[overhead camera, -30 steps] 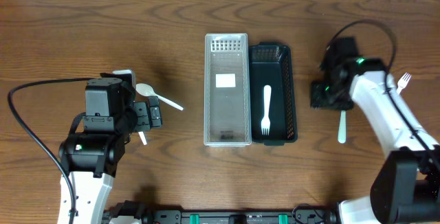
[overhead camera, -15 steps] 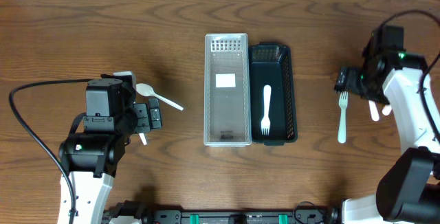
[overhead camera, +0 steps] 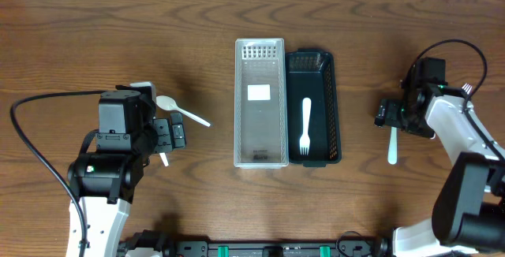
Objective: Pack container
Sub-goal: 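Grasp the white fork lying near the right arm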
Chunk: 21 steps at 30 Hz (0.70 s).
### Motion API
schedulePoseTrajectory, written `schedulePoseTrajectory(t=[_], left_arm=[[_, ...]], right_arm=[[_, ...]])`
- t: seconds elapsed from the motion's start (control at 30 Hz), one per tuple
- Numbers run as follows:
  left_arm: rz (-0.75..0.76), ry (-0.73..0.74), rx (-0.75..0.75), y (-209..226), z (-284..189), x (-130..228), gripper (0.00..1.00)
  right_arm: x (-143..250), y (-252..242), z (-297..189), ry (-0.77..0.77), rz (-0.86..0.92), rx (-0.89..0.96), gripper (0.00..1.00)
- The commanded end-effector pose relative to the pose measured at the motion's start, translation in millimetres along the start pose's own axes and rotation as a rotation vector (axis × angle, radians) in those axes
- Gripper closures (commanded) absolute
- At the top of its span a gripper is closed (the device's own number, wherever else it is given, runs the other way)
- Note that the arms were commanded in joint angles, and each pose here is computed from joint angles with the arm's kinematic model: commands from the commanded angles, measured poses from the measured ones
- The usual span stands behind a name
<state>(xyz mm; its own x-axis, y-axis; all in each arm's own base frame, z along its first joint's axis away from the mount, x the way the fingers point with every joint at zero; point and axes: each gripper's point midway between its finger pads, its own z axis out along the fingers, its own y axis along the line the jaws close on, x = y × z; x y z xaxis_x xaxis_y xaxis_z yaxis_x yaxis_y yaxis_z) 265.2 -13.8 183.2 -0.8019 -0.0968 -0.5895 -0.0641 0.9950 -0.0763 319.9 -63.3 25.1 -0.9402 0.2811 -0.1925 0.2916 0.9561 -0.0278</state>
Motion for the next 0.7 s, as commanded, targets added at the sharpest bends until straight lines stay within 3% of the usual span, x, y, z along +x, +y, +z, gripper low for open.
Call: schedulePoseTrajectory(t=[0.0, 0.37, 0.5, 0.57, 0.67], left_arm=[[0.003, -0.015, -0.001, 0.2, -3.4, -6.2, 0.02], [0.003, -0.015, -0.001, 0.1, -3.4, -6.3, 0.02], [0.003, -0.015, -0.001, 0.2, -3.4, -6.2, 0.02], [0.003, -0.015, -0.001, 0.2, -3.4, -6.2, 0.02], [0.003, -0.015, -0.001, 0.2, -3.4, -6.2, 0.02]], right_arm=[[6.8, 1.3, 15.9, 0.042, -0.013, -0.007, 0.11], [21.0, 3.0, 47.3, 0.131, -0.016, -0.007, 0.14], [22.9, 2.7, 47.0, 0.139, -0.016, -0.006, 0.29], [24.6, 2.5, 46.8, 0.146, -0.016, -0.005, 0.44], [25.8, 2.4, 46.6, 0.151, -0.016, -0.005, 0.57]])
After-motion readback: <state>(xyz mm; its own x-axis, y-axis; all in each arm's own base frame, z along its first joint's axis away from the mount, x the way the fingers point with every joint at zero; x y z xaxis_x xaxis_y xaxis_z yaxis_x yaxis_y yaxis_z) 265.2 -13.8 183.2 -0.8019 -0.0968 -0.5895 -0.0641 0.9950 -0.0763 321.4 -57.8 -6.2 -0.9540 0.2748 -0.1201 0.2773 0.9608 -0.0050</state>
